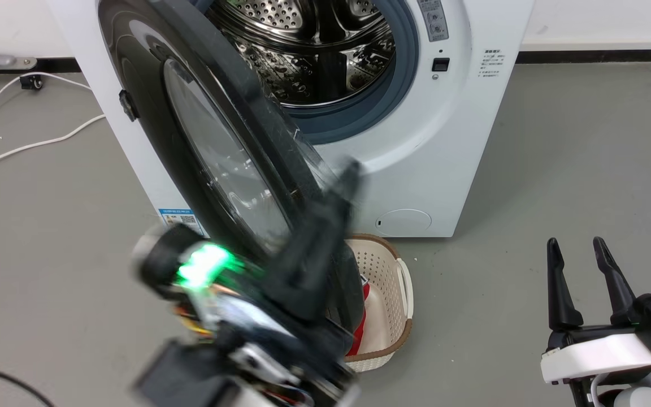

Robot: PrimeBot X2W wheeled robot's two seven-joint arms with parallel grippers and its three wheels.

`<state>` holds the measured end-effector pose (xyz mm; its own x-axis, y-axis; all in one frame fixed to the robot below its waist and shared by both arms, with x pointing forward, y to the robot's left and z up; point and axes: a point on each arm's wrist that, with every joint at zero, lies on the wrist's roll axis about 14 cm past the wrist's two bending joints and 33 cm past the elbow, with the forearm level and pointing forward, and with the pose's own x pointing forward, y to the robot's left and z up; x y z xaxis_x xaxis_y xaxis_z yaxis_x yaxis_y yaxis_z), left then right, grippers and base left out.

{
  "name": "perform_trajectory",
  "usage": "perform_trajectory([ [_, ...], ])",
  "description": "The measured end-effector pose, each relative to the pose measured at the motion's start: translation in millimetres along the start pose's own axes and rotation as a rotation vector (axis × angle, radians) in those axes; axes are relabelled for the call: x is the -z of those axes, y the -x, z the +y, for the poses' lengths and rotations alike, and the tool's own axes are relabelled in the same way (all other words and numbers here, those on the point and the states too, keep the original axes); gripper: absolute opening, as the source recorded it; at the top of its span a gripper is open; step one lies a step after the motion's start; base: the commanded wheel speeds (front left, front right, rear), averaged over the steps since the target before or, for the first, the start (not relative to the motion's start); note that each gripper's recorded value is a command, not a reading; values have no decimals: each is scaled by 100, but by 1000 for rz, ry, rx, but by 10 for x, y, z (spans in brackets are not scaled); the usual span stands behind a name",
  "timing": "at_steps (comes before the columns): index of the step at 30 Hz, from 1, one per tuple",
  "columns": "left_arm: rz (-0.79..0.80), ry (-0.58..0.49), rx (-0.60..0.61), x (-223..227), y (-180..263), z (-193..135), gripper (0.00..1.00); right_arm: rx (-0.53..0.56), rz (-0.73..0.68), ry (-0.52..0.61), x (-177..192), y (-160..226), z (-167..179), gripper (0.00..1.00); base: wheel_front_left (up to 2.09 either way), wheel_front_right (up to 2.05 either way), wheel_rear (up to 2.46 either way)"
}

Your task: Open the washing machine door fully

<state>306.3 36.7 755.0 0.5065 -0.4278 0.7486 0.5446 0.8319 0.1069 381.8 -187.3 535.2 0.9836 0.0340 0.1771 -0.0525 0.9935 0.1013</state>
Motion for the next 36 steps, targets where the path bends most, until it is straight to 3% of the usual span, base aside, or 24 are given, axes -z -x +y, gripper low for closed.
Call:
perform_trajectory([
  [8,466,270,68,926,500,-531,0,-2,12,-9,41,6,12,100,0,0,0],
  [14,725,301,25,1450,956,-565,0,-4,28,-14,98,5,20,100,0,0,0],
  [36,679,174,-139,1696,966,-102,0,5,71,-43,249,-1,12,100,0,0,0],
])
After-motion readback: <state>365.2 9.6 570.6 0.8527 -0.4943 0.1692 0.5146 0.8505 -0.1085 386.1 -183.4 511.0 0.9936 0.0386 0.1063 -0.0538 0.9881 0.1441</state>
